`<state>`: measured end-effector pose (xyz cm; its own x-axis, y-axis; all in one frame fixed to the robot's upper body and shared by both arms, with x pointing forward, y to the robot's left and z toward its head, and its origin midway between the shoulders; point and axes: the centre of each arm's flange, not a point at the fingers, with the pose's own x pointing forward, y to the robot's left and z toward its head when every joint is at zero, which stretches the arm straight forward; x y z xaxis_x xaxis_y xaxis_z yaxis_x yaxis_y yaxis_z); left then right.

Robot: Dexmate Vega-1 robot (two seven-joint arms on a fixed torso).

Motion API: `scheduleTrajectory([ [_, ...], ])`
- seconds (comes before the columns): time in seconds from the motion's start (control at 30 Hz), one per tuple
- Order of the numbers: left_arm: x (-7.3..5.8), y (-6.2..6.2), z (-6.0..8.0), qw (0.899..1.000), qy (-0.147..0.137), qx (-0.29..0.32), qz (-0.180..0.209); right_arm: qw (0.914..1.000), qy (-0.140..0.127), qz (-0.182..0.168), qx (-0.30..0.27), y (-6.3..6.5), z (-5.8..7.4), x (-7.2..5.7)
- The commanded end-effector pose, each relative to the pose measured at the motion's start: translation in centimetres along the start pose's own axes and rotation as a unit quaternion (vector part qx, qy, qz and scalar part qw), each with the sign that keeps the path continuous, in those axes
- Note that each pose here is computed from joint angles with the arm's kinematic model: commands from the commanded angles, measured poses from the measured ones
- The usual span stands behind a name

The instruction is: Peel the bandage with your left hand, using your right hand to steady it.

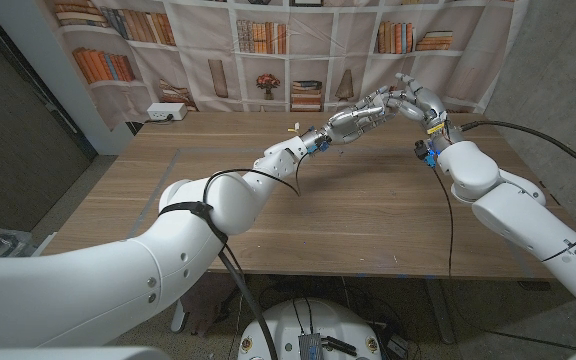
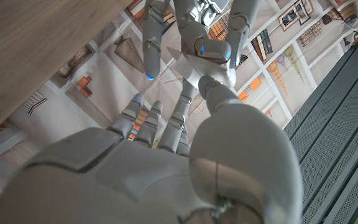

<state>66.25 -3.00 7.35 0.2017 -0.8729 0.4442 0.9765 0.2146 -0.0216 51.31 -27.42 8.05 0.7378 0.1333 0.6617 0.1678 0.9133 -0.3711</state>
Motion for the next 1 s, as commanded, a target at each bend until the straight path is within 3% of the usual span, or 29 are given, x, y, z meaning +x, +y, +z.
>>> scheduleTrajectory([
  [0.03,-0.3,-0.1,0.0,1.0,-0.001,0.006,-0.01,1.0,0.001,-0.007,0.0,-0.1,0.2,-0.3],
  [0.6,-0.4,0.0,0.3,1.0,0.008,0.018,-0.011,0.9999,0.007,-0.002,0.011,-0.1,-0.1,-0.5],
  [1.0,-0.4,0.2,0.5,0.999,0.031,0.036,-0.005,0.9987,0.004,0.036,0.037,-1.7,-0.8,-0.7],
])
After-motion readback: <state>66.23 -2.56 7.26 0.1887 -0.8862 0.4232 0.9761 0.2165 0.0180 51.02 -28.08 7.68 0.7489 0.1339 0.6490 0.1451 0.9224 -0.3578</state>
